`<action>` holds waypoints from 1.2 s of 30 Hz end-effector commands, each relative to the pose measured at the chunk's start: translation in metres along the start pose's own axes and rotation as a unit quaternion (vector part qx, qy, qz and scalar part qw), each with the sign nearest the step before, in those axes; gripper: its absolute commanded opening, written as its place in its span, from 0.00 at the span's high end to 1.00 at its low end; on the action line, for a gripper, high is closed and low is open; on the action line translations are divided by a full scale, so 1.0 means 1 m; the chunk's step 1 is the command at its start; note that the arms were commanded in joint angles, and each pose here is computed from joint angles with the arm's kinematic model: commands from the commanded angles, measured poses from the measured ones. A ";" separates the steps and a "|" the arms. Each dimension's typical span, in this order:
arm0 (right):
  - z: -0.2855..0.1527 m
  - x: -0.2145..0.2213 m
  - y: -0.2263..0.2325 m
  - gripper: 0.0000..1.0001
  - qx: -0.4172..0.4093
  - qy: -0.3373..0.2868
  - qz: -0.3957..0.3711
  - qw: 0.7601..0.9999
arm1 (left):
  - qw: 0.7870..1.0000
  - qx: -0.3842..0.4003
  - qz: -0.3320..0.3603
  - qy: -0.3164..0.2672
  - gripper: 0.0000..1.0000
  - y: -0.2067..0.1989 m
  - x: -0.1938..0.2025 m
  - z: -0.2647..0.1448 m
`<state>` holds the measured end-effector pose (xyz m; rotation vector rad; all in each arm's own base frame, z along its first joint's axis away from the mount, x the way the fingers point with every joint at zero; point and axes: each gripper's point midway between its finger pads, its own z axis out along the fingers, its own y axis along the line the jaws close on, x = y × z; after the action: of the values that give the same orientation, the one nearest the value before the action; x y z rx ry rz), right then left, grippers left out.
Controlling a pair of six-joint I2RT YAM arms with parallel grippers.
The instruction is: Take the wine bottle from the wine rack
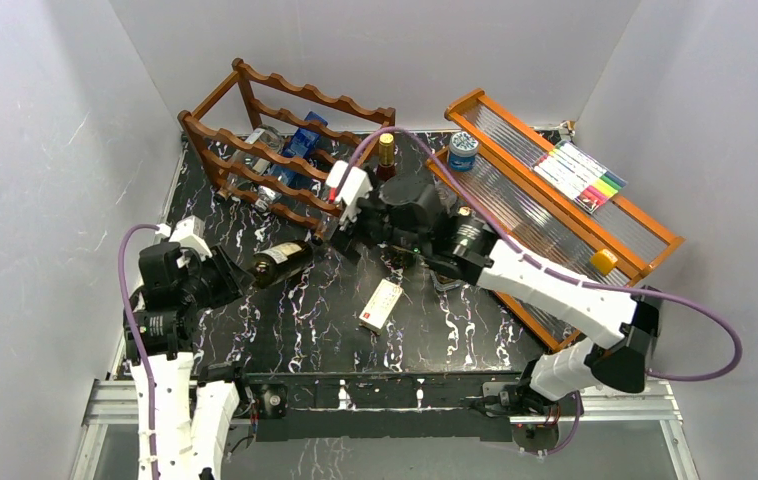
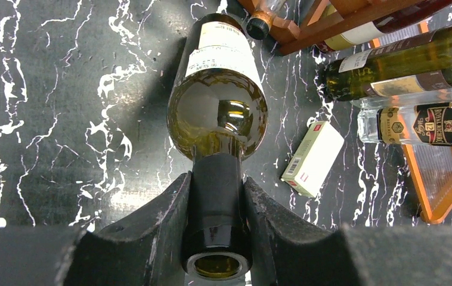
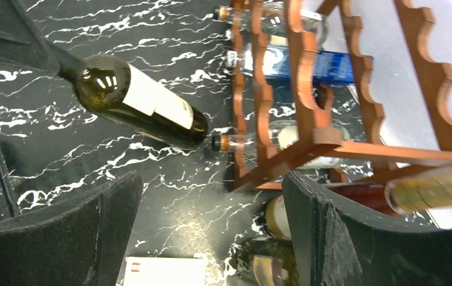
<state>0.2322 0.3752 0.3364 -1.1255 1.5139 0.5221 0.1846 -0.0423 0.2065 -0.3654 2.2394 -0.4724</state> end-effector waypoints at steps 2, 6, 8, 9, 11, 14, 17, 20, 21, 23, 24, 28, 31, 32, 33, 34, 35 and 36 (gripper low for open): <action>0.021 -0.037 0.027 0.02 -0.030 -0.070 -0.029 0.997 | 0.999 0.018 0.037 -0.033 1.00 -0.014 -0.020 -0.014; 0.048 -0.033 0.062 0.02 -0.082 -0.094 -0.040 0.991 | 0.998 0.025 0.059 -0.025 1.00 -0.020 -0.024 -0.019; 0.063 -0.028 0.078 0.02 -0.106 -0.103 -0.049 0.988 | 0.997 0.028 0.068 -0.020 1.00 -0.023 -0.025 -0.020; 0.069 -0.026 0.085 0.02 -0.115 -0.107 -0.056 0.986 | 0.997 0.030 0.072 -0.017 1.00 -0.025 -0.026 -0.021; 0.081 -0.023 0.097 0.02 -0.129 -0.120 -0.071 0.982 | 0.996 0.032 0.078 -0.015 1.00 -0.028 -0.028 -0.023; 0.097 -0.014 0.112 0.02 -0.156 -0.131 -0.085 0.975 | 0.995 0.030 0.090 -0.014 1.00 -0.031 -0.033 -0.027; 0.110 0.001 0.127 0.02 -0.179 -0.139 -0.087 0.970 | 0.994 0.027 0.107 -0.012 1.00 -0.034 -0.037 -0.028; 0.121 0.016 0.141 0.02 -0.203 -0.134 -0.073 0.967 | 0.992 0.024 0.120 -0.010 1.00 -0.037 -0.040 -0.030; 0.124 0.018 0.143 0.02 -0.205 -0.138 -0.065 0.967 | 0.992 0.024 0.124 -0.011 1.00 -0.038 -0.042 -0.030; 0.130 0.020 0.146 0.02 -0.203 -0.151 -0.049 0.966 | 0.991 0.030 0.127 -0.010 1.00 -0.041 -0.044 -0.030; 0.133 0.021 0.148 0.02 -0.205 -0.155 -0.046 0.965 | 0.991 0.036 0.129 -0.009 1.00 -0.044 -0.045 -0.030; 0.150 0.027 0.153 0.02 -0.196 -0.153 -0.031 0.968 | 0.989 0.051 0.138 -0.007 1.00 -0.051 -0.046 -0.029; 0.162 0.031 0.150 0.02 -0.173 -0.146 -0.024 0.974 | 0.988 0.058 0.145 -0.005 1.00 -0.054 -0.045 -0.029; 0.164 0.031 0.150 0.02 -0.170 -0.148 -0.021 0.974 | 0.987 0.059 0.148 -0.006 0.98 -0.055 -0.045 -0.030; 0.166 0.032 0.148 0.02 -0.164 -0.148 -0.017 0.975 | 0.987 0.060 0.149 -0.007 0.97 -0.055 -0.045 -0.030; 0.168 0.034 0.146 0.02 -0.155 -0.147 -0.012 0.977 | 0.987 0.061 0.150 -0.008 0.95 -0.056 -0.045 -0.030; 0.171 0.036 0.143 0.02 -0.145 -0.144 -0.007 0.979 | 0.987 0.062 0.151 -0.009 0.93 -0.056 -0.045 -0.031; 0.173 0.038 0.141 0.02 -0.137 -0.141 -0.001 0.981 | 0.986 0.064 0.151 -0.010 0.91 -0.057 -0.046 -0.031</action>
<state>0.1891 0.5519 0.1803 -1.3592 1.2571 0.8638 0.1830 -0.0573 0.2376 -0.0350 2.3580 -0.3895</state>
